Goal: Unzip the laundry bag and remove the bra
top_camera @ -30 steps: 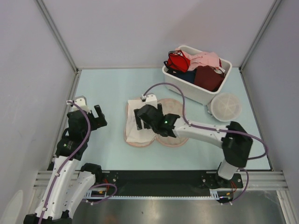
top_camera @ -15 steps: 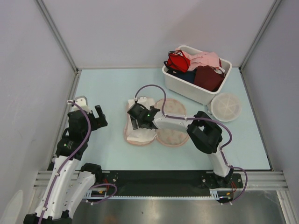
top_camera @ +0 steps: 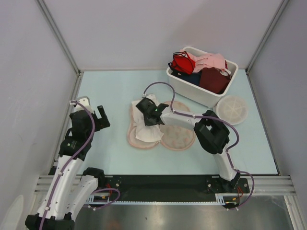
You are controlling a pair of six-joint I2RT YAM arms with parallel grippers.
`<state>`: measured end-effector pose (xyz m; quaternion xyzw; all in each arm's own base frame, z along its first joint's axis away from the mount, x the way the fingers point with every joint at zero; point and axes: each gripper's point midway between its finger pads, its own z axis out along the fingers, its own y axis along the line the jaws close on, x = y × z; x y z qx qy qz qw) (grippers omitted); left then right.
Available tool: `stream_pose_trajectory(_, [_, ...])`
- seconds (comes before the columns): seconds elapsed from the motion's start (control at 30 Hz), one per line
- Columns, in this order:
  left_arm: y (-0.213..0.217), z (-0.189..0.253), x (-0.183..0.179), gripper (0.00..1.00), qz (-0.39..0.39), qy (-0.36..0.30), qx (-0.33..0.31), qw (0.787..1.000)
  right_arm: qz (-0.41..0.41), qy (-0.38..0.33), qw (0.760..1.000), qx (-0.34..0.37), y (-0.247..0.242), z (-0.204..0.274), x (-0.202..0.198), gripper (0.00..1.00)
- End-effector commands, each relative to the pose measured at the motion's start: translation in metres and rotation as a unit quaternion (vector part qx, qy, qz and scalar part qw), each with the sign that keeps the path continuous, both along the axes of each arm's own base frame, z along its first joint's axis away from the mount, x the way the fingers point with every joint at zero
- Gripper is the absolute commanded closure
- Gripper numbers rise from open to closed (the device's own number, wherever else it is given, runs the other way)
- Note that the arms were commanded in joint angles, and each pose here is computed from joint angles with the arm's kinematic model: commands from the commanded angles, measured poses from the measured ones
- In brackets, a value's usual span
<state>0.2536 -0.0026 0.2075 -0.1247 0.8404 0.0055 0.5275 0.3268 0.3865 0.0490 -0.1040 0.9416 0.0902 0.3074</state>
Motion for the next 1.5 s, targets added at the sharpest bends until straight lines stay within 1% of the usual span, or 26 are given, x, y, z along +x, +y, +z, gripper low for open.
stream_pose_trajectory(0.0, [0.007,0.008,0.005,0.0,0.013,-0.019,0.011,1.0,-0.002,-0.023,0.998,0.051,0.005,0.045,0.025,1.0])
stream_pose_trajectory(0.07, [0.001,0.011,0.003,0.0,-0.003,-0.029,0.002,1.0,0.005,-0.03,0.995,0.091,0.014,0.063,0.022,1.0])
stream_pose_trajectory(0.13, [-0.005,0.013,0.001,0.0,-0.021,-0.037,-0.006,0.999,0.024,-0.017,0.989,0.143,0.031,0.076,0.013,1.0])
stream_pose_trajectory(0.2, [-0.004,0.013,0.0,0.0,-0.02,-0.04,-0.006,0.999,0.038,-0.013,0.984,0.172,0.042,0.087,0.006,1.0])
stream_pose_trajectory(0.33, [-0.004,0.014,0.0,0.0,-0.02,-0.04,-0.006,0.999,0.04,-0.03,0.98,0.193,0.049,0.118,-0.005,1.0])
stream_pose_trajectory(0.47, [-0.006,0.013,0.001,0.0,-0.024,-0.038,-0.008,0.999,0.043,-0.071,0.973,0.217,0.044,0.17,-0.013,1.0])
stream_pose_trajectory(0.57, [-0.005,0.013,0.001,0.0,-0.022,-0.038,-0.007,0.999,0.035,-0.093,0.972,0.214,0.033,0.192,-0.015,1.0])
stream_pose_trajectory(0.73, [-0.003,0.014,-0.001,0.0,-0.016,-0.038,-0.005,0.999,0.018,-0.133,0.968,0.212,0.005,0.235,-0.016,1.0])
stream_pose_trajectory(0.8, [-0.003,0.013,0.0,0.0,-0.018,-0.036,-0.004,0.999,0.011,-0.152,0.967,0.203,-0.01,0.25,-0.015,1.0])
stream_pose_trajectory(0.87, [-0.005,0.012,0.001,0.0,-0.021,-0.034,-0.005,0.999,0.002,-0.158,0.97,0.187,-0.024,0.256,-0.015,1.0])
stream_pose_trajectory(1.0, [-0.007,0.009,0.002,0.0,-0.026,-0.028,-0.007,0.999,-0.021,-0.191,0.967,0.169,-0.063,0.283,-0.005,1.0])
stream_pose_trajectory(1.03, [-0.007,0.01,0.003,0.0,-0.027,-0.028,-0.007,0.999,-0.031,-0.208,0.963,0.167,-0.078,0.299,0.002,1.0])
stream_pose_trajectory(1.1, [-0.008,0.009,0.003,0.0,-0.028,-0.028,-0.007,0.999,-0.05,-0.221,0.963,0.149,-0.1,0.309,0.008,1.0])
stream_pose_trajectory(1.13, [-0.008,0.009,0.003,0.0,-0.028,-0.027,-0.007,0.999,-0.057,-0.24,0.958,0.146,-0.115,0.326,0.012,1.0])
stream_pose_trajectory(1.27, [-0.007,0.008,0.002,0.0,-0.026,-0.026,-0.006,0.999,-0.093,-0.285,0.944,0.136,-0.156,0.362,0.022,1.0])
stream_pose_trajectory(1.43, [-0.006,0.007,0.003,0.0,-0.025,-0.022,-0.004,0.999,-0.124,-0.318,0.93,0.134,-0.199,0.393,0.04,1.0])
stream_pose_trajectory(1.47, [-0.006,0.007,0.004,0.0,-0.024,-0.021,-0.004,0.999,-0.137,-0.326,0.926,0.134,-0.214,0.402,0.047,1.0])
